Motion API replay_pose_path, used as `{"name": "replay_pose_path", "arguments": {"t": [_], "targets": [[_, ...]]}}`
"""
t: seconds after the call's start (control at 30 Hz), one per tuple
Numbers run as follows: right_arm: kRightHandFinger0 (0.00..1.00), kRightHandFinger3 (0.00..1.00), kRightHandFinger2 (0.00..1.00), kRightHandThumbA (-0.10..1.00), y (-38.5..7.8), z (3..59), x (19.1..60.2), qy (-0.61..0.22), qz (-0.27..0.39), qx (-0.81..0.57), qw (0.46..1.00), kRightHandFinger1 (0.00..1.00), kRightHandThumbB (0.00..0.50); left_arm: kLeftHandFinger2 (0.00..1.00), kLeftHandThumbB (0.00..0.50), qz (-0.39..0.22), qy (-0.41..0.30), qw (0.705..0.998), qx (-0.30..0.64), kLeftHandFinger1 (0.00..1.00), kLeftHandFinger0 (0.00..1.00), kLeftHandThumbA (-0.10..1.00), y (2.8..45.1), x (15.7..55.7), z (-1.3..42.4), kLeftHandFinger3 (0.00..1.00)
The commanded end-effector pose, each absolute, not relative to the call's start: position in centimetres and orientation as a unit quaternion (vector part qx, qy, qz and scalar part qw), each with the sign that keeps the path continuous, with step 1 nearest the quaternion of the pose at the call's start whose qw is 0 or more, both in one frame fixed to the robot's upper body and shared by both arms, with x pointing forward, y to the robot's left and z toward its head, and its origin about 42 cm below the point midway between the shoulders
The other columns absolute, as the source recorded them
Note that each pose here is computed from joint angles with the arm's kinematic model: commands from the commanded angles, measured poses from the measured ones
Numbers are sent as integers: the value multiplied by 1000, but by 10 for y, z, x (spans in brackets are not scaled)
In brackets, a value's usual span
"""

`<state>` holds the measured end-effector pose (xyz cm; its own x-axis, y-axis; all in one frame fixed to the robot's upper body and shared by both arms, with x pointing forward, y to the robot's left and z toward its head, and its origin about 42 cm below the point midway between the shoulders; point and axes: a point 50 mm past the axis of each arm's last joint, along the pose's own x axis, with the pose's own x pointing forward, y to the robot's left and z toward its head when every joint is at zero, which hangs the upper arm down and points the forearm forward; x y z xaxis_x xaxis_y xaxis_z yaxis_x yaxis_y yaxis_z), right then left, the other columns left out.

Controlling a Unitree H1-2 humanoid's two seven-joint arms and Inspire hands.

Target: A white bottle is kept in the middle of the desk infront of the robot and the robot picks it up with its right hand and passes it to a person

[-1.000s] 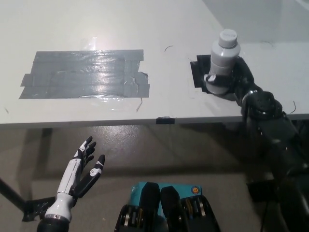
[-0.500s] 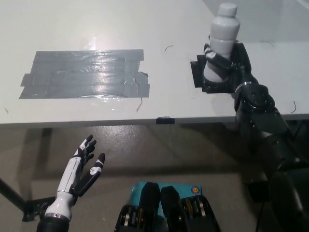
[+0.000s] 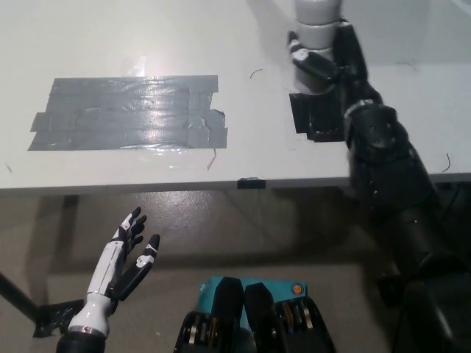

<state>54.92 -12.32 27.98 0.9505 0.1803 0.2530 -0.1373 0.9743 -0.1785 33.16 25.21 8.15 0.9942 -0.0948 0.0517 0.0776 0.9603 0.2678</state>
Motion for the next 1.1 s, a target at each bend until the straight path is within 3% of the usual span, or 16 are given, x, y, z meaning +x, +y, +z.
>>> {"name": "replay_pose_path", "arguments": {"t": [0.0,0.17,0.23,0.4,0.7,1.03,1.07], "targets": [[89,918,906,-100,-92,316,555,-146,132,-138,971,525,143,1000,45,-41,-59,988,137,1000,1000,616,252,330,88,1000],[57,880,893,-100,-77,307,561,-117,145,-186,965,517,168,1000,37,-45,-58,988,137,1000,1000,564,251,327,88,1000],[39,866,897,-100,-74,304,564,-98,150,-186,966,521,158,1000,31,-46,-60,987,139,1000,1000,575,252,327,89,1000],[59,859,895,-100,-71,291,567,-72,153,-200,965,543,192,1000,39,-49,-55,987,139,1000,1000,583,250,322,87,1000],[114,872,898,-100,-62,279,565,-48,161,-214,962,598,177,1000,47,-53,-46,988,135,1000,1000,533,247,316,82,1000],[104,827,876,-100,-60,278,563,-52,165,-203,964,574,175,1000,54,-54,-44,989,132,1000,1000,534,248,315,81,1000],[197,841,920,-100,-60,277,563,-52,161,-204,964,646,193,1000,54,-55,-44,989,134,1000,1000,534,248,315,81,1000]]}}
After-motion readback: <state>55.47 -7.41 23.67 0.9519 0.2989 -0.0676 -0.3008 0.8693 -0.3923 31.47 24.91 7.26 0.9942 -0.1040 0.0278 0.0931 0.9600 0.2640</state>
